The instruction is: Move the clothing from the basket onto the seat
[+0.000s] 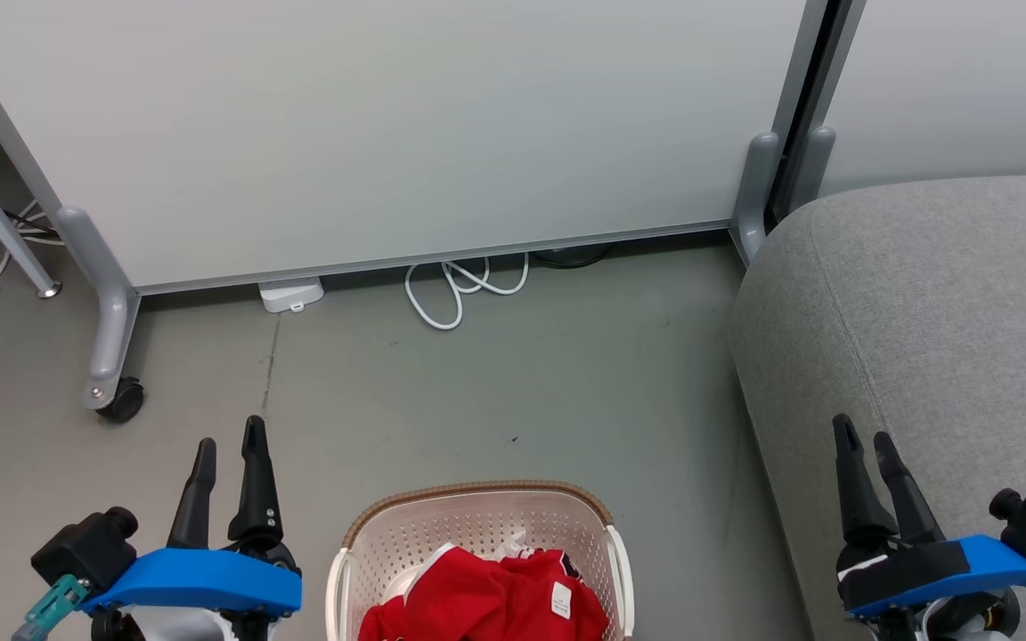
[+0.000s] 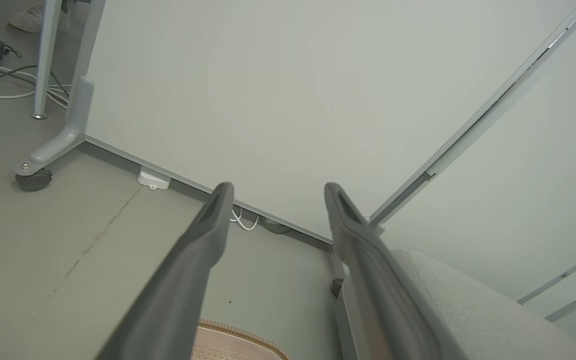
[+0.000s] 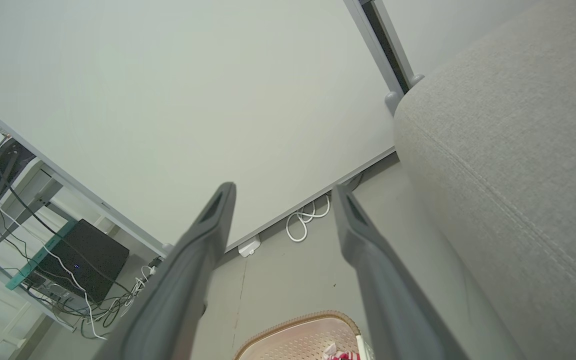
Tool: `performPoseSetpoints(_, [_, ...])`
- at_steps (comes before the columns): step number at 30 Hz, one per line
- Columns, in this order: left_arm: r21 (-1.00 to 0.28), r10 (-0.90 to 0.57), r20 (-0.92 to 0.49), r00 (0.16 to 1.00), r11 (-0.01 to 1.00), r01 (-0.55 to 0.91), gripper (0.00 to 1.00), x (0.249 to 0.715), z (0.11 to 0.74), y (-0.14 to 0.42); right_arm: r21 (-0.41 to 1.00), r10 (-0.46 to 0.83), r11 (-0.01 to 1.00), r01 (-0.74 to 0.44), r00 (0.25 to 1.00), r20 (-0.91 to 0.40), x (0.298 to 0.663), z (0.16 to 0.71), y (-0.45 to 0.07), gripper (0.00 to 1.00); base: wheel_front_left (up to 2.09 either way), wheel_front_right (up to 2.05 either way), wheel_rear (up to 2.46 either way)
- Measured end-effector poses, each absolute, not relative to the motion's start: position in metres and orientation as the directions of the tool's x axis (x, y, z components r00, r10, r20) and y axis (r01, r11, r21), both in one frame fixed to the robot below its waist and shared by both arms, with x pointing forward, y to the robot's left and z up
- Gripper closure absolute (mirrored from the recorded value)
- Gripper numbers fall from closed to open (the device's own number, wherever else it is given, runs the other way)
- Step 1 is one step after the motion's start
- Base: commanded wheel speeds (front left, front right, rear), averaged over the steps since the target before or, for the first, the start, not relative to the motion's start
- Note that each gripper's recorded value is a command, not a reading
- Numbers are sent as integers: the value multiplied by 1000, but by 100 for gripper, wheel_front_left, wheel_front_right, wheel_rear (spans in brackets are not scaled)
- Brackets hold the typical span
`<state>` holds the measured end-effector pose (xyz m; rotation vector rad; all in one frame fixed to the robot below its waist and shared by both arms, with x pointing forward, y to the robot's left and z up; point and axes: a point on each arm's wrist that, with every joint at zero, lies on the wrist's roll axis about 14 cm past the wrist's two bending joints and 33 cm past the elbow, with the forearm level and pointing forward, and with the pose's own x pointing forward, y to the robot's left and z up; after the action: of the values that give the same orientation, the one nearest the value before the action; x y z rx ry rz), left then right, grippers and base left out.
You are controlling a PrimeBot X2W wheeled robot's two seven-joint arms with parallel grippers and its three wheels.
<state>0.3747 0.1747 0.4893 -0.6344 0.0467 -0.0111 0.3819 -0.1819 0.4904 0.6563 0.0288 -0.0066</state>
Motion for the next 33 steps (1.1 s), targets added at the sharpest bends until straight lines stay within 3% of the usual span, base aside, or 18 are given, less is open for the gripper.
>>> performPoseSetpoints(33, [-304,-100,4,995,948,97,0,373,491,159,289,54,956,-55,998,9,386,493,-172,0,0,0,0])
